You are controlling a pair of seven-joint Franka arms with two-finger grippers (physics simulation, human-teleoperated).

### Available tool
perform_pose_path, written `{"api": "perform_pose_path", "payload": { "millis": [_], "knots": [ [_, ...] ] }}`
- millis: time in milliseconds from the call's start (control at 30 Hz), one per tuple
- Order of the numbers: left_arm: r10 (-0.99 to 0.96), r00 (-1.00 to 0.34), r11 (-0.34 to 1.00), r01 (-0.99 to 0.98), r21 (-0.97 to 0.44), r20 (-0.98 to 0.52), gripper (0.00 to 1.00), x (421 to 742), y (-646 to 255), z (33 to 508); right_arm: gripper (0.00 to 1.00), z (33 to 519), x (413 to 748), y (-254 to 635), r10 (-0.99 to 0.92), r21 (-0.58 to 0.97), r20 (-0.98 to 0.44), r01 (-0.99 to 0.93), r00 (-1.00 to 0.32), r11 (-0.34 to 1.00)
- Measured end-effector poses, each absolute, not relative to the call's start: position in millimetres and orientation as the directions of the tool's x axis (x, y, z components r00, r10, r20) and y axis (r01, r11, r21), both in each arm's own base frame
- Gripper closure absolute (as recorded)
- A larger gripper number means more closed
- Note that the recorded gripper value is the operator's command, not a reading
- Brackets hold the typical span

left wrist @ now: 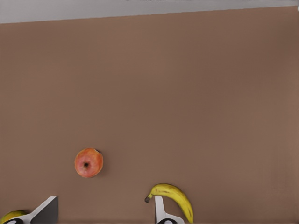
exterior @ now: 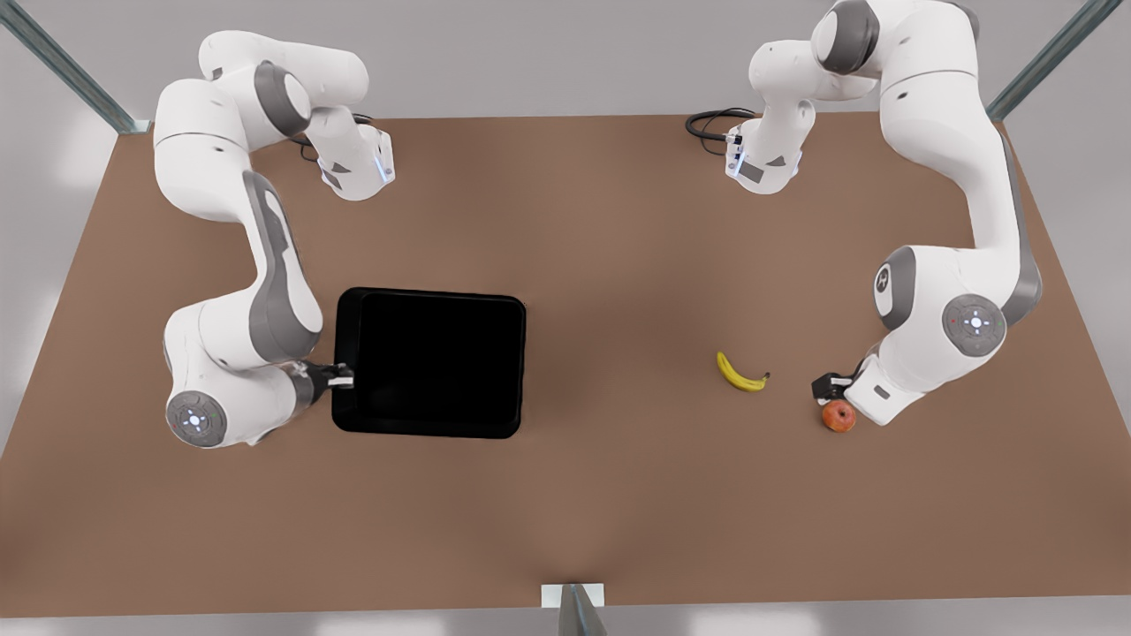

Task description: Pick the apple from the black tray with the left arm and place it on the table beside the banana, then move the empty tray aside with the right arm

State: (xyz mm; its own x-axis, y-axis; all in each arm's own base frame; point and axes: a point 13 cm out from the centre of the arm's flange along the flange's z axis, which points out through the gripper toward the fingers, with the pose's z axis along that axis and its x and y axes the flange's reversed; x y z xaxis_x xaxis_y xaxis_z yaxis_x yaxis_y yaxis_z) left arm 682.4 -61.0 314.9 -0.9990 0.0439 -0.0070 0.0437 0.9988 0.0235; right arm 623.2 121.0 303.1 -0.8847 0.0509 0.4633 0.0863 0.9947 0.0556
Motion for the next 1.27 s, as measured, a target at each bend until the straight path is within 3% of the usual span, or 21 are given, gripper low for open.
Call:
{"api": "perform_pose_path", "payload": {
  "millis": [367, 800, 833, 900, 1033, 1200, 1267],
  "knots": [
    [0.04, -0.999, 0.999, 0.04, -0.019, -0.023, 0.0, 685, -96, 322, 0.82, 290, 616, -17, -0.083, 0.086, 0.512, -0.045, -0.855, 0.995],
    [0.018, -1.0, 1.0, 0.019, -0.015, -0.02, 0.0, 685, -96, 320, 0.76, 199, 635, -62, -0.257, 0.106, 0.509, -0.236, -0.821, 0.966],
    [0.017, -1.0, 1.0, 0.017, -0.015, -0.02, 0.0, 685, -95, 320, 0.71, 196, 637, -65, -0.266, 0.107, 0.504, -0.246, -0.822, 0.963],
    [0.015, -1.0, 1.0, 0.015, -0.015, -0.02, 0.0, 685, -95, 320, 0.0, 194, 641, -66, -0.287, 0.11, 0.491, -0.268, -0.822, 0.957],
    [0.011, -1.0, 1.0, 0.012, -0.015, -0.02, 0.0, 685, -95, 320, 0.0, 226, 652, -53, -0.341, 0.118, 0.429, -0.323, -0.836, 0.939],
    [0.008, -1.0, 1.0, 0.009, -0.015, -0.021, 0.0, 685, -96, 320, 0.0, 390, 650, 15, -0.432, 0.132, 0.21, -0.412, -0.877, 0.901],
    [0.008, -1.0, 1.0, 0.009, -0.015, -0.021, 0.0, 685, -96, 320, 0.0, 438, 642, 8, -0.42, 0.06, 0.173, -0.416, -0.891, 0.907]
  ]
}}
